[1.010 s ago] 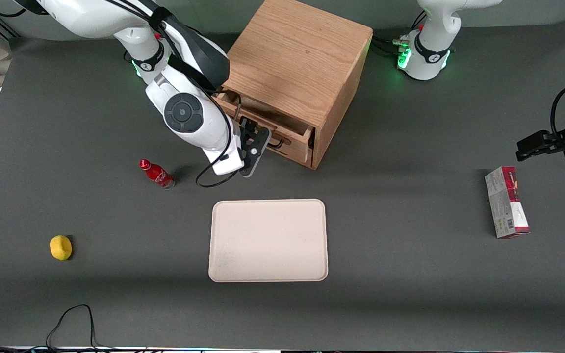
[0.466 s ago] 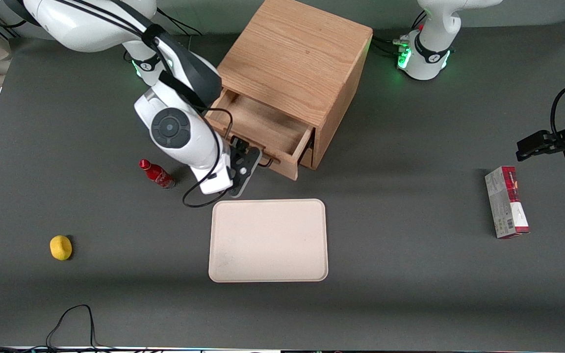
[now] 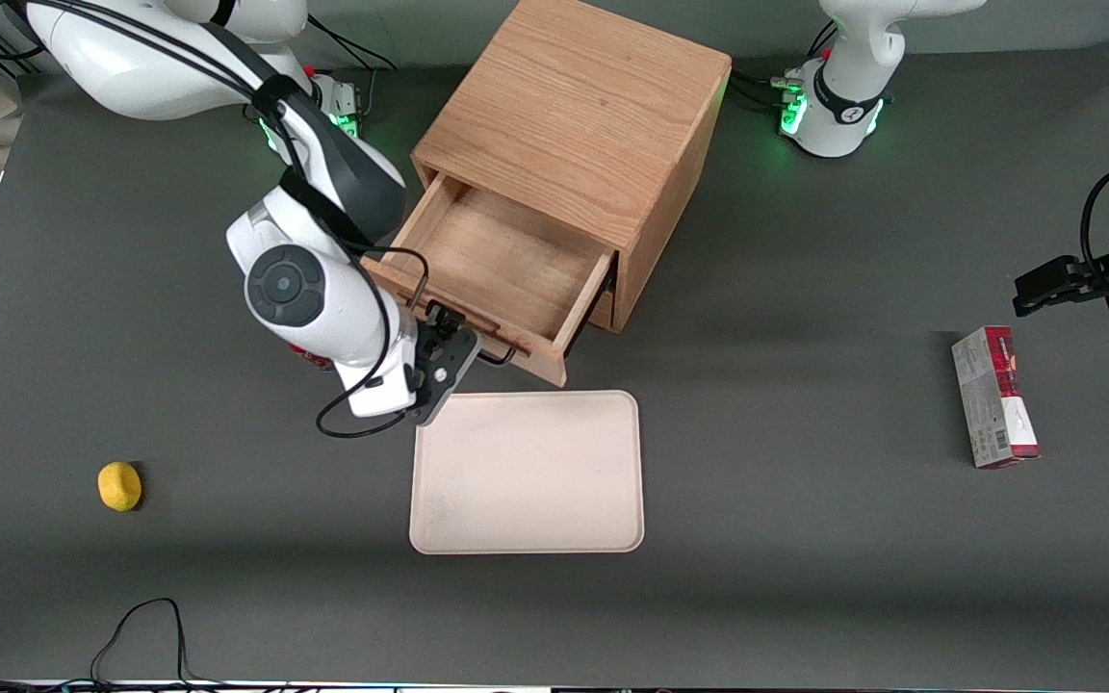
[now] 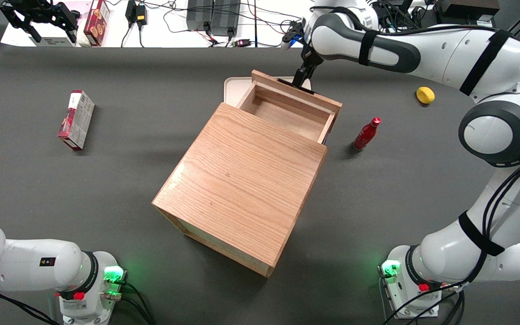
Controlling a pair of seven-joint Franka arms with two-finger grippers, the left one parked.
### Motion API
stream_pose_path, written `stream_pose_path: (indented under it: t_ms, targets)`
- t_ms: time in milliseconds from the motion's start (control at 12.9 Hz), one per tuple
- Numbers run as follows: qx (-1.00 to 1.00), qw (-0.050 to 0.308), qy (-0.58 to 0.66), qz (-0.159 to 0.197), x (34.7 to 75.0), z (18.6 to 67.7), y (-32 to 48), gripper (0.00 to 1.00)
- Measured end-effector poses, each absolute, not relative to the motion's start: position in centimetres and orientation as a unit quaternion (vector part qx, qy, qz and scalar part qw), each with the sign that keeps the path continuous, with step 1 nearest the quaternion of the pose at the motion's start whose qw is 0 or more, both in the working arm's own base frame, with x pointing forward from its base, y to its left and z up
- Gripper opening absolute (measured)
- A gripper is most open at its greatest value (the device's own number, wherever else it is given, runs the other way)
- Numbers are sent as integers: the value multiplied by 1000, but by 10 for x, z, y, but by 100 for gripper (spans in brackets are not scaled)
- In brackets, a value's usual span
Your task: Open upper drawer
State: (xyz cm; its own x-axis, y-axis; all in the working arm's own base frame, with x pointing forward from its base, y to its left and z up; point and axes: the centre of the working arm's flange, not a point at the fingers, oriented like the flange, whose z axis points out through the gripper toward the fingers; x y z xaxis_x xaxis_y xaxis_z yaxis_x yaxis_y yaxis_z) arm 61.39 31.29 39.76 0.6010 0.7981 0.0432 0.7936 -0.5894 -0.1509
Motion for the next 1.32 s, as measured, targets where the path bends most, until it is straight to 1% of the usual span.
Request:
stream_pose_path:
  t_ms: [233, 466, 777, 854, 1010, 1087, 1165, 1243, 1320]
  targets:
    - [-904, 69, -422, 6, 637, 398, 285, 100]
    - [-914, 57, -401, -11, 657, 411, 260, 100]
    - [-916, 55, -398, -16, 661, 421, 256, 100]
    - [-920, 52, -386, -40, 673, 446, 243, 100]
    - [-931, 43, -357, -62, 684, 479, 209, 100]
    - [-940, 50, -332, -65, 686, 495, 186, 100]
    - [-952, 65, -291, -63, 686, 516, 147, 100]
    - [-958, 72, -271, -56, 684, 524, 125, 100]
    - [-963, 75, -257, -39, 680, 526, 108, 100]
